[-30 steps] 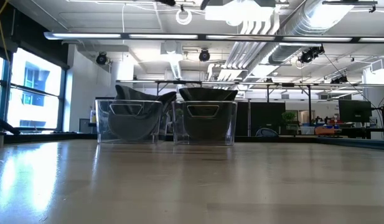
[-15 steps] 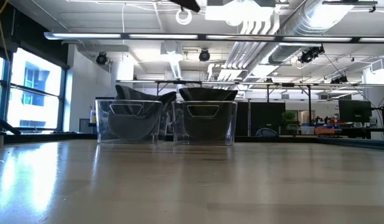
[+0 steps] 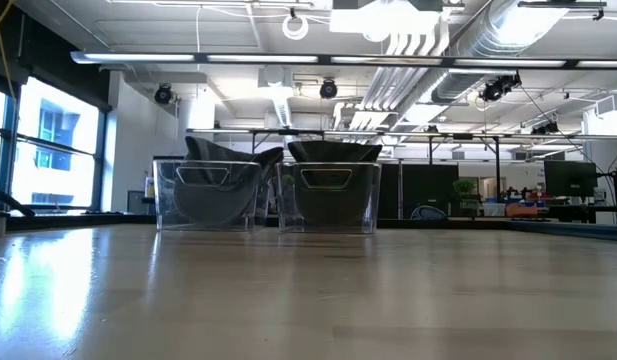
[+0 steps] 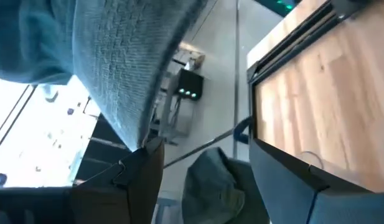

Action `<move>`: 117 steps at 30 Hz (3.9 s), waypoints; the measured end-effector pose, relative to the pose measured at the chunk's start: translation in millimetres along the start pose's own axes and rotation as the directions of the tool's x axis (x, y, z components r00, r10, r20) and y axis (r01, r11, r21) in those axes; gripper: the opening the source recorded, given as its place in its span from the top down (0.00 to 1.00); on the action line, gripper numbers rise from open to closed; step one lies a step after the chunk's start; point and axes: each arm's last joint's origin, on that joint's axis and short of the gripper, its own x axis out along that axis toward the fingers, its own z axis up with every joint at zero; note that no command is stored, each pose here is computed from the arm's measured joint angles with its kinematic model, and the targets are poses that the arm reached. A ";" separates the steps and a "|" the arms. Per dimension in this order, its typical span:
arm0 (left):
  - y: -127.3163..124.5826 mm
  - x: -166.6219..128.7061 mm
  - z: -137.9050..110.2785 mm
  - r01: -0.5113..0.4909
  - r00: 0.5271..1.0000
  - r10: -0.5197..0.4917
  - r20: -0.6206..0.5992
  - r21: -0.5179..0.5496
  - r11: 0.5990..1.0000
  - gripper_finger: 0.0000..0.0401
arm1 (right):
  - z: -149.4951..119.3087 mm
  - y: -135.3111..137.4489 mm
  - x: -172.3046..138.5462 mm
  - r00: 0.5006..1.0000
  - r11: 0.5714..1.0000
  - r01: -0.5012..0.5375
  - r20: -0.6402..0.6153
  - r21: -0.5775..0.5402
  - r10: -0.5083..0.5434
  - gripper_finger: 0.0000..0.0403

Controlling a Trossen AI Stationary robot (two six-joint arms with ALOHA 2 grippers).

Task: Pick & Place hat
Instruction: Put the black cap into the right transparent bin

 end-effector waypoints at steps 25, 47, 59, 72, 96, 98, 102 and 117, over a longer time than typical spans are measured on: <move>17.2 -2.4 7.2 -0.162 0.987 0.157 -0.042 -0.326 0.931 0.43 | 19.0 14.1 -22.7 0.984 1.000 -0.013 0.178 -0.016 0.015 0.98; 22.6 22.9 13.7 -0.243 0.962 0.267 0.051 -0.280 0.929 0.43 | 21.0 17.1 -22.9 0.980 0.998 -0.057 0.191 -0.005 0.056 0.98; 28.7 35.2 6.4 -0.246 0.959 0.274 0.066 -0.276 0.929 0.43 | 22.9 17.1 -22.9 0.971 0.997 -0.049 0.236 0.057 0.035 0.99; 28.6 35.3 6.8 -0.238 0.959 0.269 0.085 -0.269 0.933 0.43 | 25.9 13.2 -14.5 0.932 0.965 -0.061 0.361 0.254 -0.036 0.98; 30.8 34.7 7.2 -0.251 0.956 0.284 0.079 -0.287 0.925 0.43 | 20.9 11.9 10.3 0.887 0.913 -0.199 0.462 0.355 0.014 0.98; 30.5 34.8 7.0 -0.251 0.956 0.282 0.077 -0.284 0.925 0.43 | 18.2 12.6 12.1 0.885 0.908 -0.195 0.465 0.371 0.000 0.99; 30.6 34.9 6.6 -0.256 0.956 0.285 0.064 -0.284 0.924 0.43 | 15.5 14.0 12.8 0.892 0.906 -0.191 0.452 0.377 0.000 0.99; 27.4 31.0 9.9 -0.235 0.959 0.269 0.091 -0.277 0.932 0.82 | 11.4 11.8 14.8 0.914 0.913 -0.156 0.406 0.377 -0.012 0.94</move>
